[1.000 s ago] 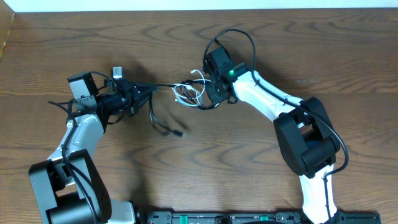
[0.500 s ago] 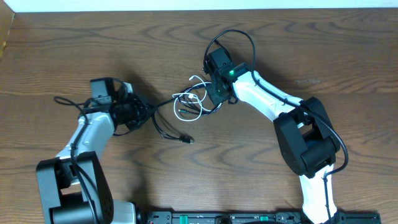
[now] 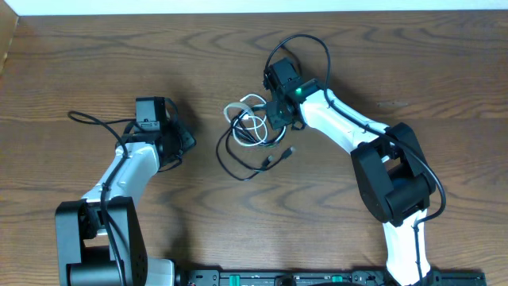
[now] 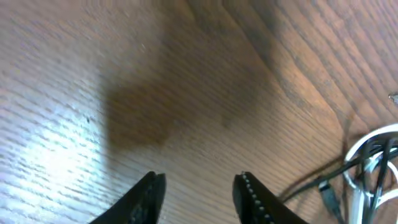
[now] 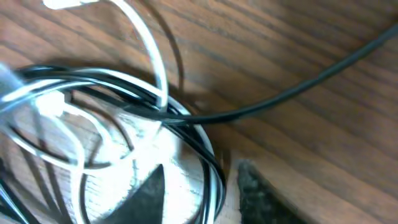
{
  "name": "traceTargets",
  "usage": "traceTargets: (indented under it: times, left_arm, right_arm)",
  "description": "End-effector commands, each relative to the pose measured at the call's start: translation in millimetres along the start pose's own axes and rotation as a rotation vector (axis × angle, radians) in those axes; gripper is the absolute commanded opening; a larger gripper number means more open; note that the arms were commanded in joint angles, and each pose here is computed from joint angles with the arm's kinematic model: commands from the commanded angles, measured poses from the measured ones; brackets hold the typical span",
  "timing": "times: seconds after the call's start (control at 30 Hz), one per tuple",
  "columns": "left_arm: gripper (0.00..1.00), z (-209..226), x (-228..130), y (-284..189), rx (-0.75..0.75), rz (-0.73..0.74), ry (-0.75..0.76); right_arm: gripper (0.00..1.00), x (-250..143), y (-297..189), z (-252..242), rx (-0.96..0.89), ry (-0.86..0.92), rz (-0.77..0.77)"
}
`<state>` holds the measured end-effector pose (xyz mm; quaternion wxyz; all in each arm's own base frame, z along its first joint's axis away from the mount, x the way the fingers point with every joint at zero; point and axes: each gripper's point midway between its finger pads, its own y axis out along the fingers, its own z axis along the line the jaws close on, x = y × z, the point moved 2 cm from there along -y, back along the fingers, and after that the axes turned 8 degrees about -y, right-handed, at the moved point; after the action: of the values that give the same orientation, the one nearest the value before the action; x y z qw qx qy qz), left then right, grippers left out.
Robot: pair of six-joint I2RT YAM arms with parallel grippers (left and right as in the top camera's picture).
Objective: Untangle cables
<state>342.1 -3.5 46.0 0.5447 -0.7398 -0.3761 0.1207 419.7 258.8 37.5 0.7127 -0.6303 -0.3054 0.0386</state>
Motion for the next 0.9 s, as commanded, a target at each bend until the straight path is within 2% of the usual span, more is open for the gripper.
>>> traceTargets:
  times: [0.0,0.2,0.37,0.53,0.6,0.87]
  left_arm:
    - [0.46,-9,12,-8,-0.02,-0.051,0.019]
    - [0.48,-11,13,-8,-0.035,-0.047,0.02]
    - [0.5,-10,16,-8,-0.032,-0.061,0.014]
    - [0.53,-8,18,-9,-0.029,-0.061,0.008]
    - [0.55,-8,17,-9,-0.028,-0.06,0.008]
    - [0.55,-8,17,-9,-0.028,-0.06,0.008]
  right_arm:
    - [0.58,3,-2,-4,-0.015,0.036,-0.016]
    - [0.67,30,-27,-2,0.028,0.045,-0.09]
    - [0.69,52,-59,15,0.157,0.039,-0.16]
    - [0.57,42,-50,37,0.279,0.025,-0.115]
    - [0.47,32,-40,46,0.298,0.019,-0.074]
    - [0.31,1,-6,71,0.27,-0.031,0.021]
